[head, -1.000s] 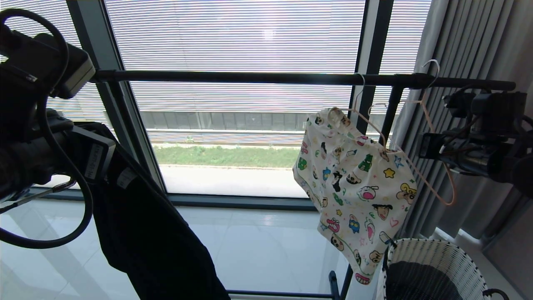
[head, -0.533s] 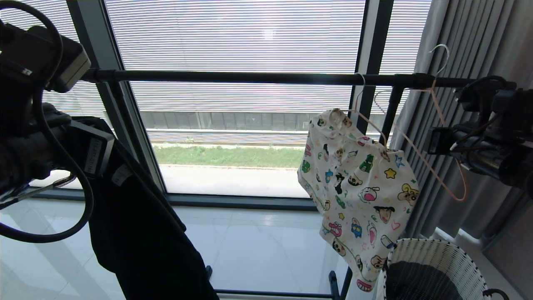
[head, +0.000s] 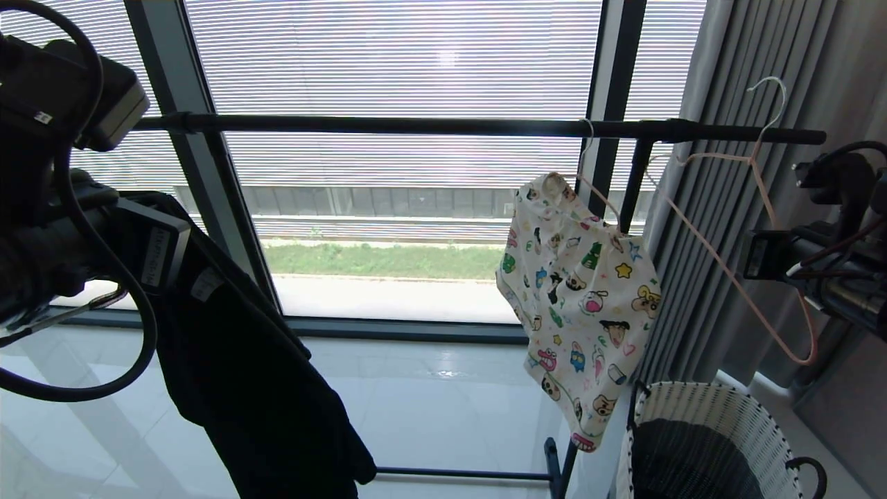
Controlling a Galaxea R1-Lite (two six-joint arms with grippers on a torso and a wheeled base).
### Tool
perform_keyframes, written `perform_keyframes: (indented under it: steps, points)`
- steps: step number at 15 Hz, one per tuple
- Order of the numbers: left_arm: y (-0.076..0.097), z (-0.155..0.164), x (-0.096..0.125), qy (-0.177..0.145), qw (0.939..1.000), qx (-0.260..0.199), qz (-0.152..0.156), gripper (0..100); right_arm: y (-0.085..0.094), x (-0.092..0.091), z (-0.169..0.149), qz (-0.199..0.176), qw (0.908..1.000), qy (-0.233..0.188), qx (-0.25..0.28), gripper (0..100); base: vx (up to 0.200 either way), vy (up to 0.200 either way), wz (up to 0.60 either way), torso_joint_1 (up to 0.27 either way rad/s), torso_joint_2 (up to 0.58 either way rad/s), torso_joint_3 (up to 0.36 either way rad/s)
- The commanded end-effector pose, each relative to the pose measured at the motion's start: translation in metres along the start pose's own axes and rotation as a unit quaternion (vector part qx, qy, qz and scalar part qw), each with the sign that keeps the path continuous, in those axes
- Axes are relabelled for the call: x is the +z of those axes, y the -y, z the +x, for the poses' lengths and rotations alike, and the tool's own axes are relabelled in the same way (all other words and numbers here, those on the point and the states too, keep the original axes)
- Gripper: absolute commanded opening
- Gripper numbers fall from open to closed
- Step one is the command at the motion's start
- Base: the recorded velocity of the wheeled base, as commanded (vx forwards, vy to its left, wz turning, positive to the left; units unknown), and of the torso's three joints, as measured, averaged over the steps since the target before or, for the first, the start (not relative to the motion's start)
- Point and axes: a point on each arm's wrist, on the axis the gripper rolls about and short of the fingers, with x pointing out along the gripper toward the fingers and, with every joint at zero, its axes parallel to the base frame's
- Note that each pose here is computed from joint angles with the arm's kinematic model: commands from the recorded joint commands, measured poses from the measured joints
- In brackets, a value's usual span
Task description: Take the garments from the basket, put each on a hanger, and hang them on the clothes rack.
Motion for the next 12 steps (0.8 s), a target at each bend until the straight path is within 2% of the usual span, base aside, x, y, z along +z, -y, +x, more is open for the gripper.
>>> perform_keyframes:
  steps: [1, 6, 9, 12]
  points:
    - [0.0, 0.0, 0.0, -0.001, 1.0, 0.0, 0.0, 0, 0.0, 0.0, -0.016, 0.0, 0.9999, 0.005, 0.01, 0, -0.2, 0.0, 0.0, -0.002, 0.01, 0.002]
    - [0.001, 0.001, -0.001, -0.002, 1.0, -0.001, 0.001, 0, -0.012, -0.006, -0.039, -0.006, 0.9988, 0.004, 0.049, 0, -0.2, 0.0, 0.0, 0.0, 0.0, 0.003]
    - [0.002, 0.001, -0.003, -0.005, 1.0, -0.002, 0.003, 0, -0.014, -0.01, -0.048, -0.008, 0.9986, 0.002, 0.052, 0, -0.2, 0.0, 0.0, -0.001, 0.0, 0.002]
    - [0.004, 0.002, -0.004, -0.008, 0.9999, -0.004, 0.005, 0, -0.013, -0.005, -0.057, -0.003, 0.998, 0.016, 0.061, 0, -0.2, 0.0, 0.0, 0.002, 0.0, -0.002]
